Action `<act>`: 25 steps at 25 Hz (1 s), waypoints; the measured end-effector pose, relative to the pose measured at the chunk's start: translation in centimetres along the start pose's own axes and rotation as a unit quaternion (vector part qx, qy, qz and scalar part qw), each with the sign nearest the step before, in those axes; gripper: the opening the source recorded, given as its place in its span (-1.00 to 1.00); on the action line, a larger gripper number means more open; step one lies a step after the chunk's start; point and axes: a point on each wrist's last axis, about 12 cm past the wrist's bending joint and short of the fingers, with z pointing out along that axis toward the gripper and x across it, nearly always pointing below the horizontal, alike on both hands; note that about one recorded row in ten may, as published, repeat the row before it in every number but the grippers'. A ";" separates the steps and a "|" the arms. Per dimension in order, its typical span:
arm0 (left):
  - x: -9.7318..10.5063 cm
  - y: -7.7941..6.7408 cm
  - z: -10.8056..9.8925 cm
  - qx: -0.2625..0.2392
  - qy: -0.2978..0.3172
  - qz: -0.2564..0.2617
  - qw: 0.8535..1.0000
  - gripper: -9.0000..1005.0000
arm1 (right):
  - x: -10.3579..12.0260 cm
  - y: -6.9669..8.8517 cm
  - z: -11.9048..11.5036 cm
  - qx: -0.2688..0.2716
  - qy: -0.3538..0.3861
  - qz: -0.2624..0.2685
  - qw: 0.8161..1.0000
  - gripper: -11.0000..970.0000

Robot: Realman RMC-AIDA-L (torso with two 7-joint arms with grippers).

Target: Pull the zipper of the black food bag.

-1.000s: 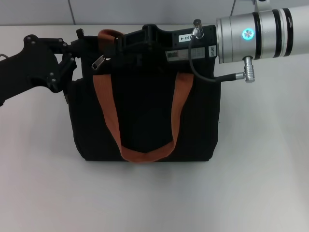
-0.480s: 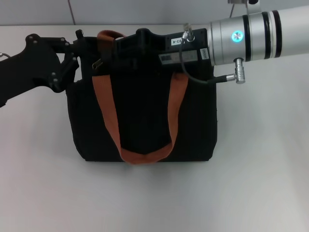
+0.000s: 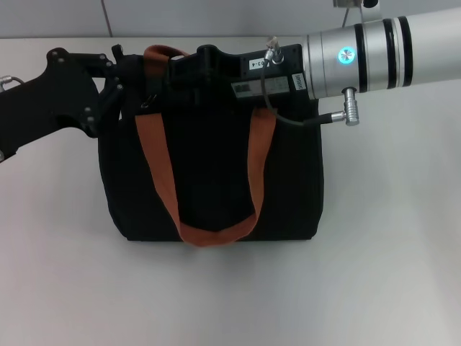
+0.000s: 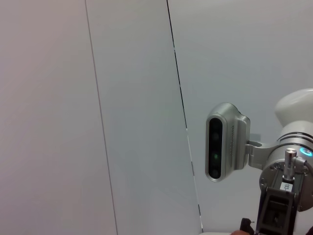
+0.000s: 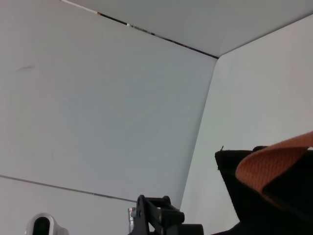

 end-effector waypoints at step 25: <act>-1.1 1.4 1.6 -0.005 -0.014 -0.006 1.000 -0.93 | -0.3 0.3 0.1 -0.004 -0.004 -0.005 1.000 -0.30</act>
